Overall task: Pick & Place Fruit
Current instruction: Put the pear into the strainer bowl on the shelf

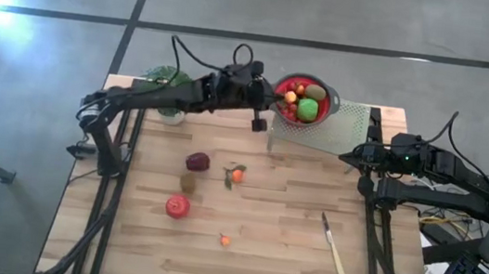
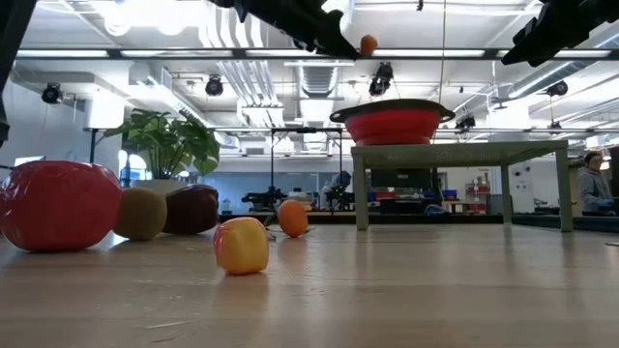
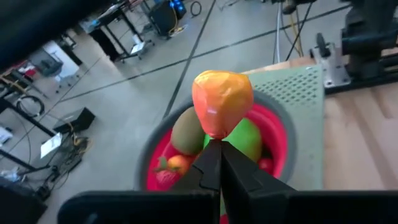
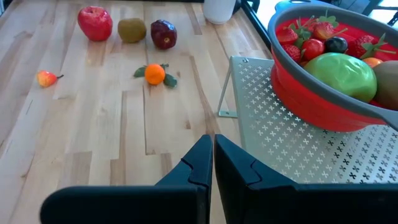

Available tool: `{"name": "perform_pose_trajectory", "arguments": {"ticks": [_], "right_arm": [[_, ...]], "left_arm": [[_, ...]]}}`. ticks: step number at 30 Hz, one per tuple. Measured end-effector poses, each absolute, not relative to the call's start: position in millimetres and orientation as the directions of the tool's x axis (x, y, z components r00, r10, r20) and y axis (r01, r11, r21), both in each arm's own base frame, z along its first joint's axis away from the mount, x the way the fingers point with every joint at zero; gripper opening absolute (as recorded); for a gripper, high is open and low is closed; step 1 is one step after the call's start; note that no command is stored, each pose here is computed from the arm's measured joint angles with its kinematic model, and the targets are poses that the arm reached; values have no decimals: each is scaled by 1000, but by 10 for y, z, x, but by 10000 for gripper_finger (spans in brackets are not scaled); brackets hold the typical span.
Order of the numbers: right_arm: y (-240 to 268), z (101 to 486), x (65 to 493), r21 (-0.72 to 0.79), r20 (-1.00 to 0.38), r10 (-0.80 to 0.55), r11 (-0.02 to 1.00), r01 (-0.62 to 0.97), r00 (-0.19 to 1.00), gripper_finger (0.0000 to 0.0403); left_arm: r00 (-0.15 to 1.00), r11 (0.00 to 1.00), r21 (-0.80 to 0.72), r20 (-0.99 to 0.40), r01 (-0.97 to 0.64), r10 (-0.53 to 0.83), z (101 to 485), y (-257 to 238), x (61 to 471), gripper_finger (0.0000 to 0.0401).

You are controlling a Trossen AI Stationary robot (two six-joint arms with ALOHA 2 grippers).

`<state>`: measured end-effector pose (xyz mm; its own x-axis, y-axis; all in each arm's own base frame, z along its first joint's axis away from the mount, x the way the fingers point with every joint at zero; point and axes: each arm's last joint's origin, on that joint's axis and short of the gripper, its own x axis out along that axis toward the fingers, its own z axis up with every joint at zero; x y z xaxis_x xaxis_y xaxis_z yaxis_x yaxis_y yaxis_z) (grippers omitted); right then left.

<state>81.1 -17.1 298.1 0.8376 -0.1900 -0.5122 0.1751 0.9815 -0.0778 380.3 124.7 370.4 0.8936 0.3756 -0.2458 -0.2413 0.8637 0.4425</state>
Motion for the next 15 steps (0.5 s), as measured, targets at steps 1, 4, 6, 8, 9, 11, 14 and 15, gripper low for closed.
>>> {"name": "perform_pose_trajectory", "arguments": {"ticks": [1, 4, 6, 8, 9, 11, 14, 15], "right_arm": [[-171, 2981, 811, -78, -512, -190, 981, 175, 838, 13], [-171, 2982, 811, -78, -512, -190, 981, 175, 838, 13], [-171, 2980, 812, -78, -513, -190, 982, 175, 837, 13], [-171, 2980, 812, -78, -513, -190, 981, 175, 837, 13], [-171, 2981, 811, -78, -512, -190, 982, 175, 838, 13], [-171, 2981, 811, -78, -512, -190, 982, 175, 838, 13], [-171, 2981, 812, -78, -512, -190, 982, 175, 837, 13], [-171, 2981, 811, -78, -512, -190, 981, 175, 837, 13]], "left_arm": [[891, 862, 442, -247, -247, 382, 3691, 1280, 3804, 1], [878, 860, 444, -270, -250, 395, 3603, 1361, 3838, 1], [870, 855, 457, -285, -244, 401, 3544, 1405, 3862, 1], [864, 850, 472, -300, -233, 404, 3474, 1426, 3902, 1], [862, 849, 479, -308, -225, 403, 3446, 1430, 3917, 1], [858, 846, 488, -319, -215, 402, 3386, 1442, 3955, 2], [852, 834, 518, -336, -188, 401, 3303, 1459, 4002, 2], [851, 829, 529, -339, -181, 402, 3281, 1465, 4016, 2]]}}
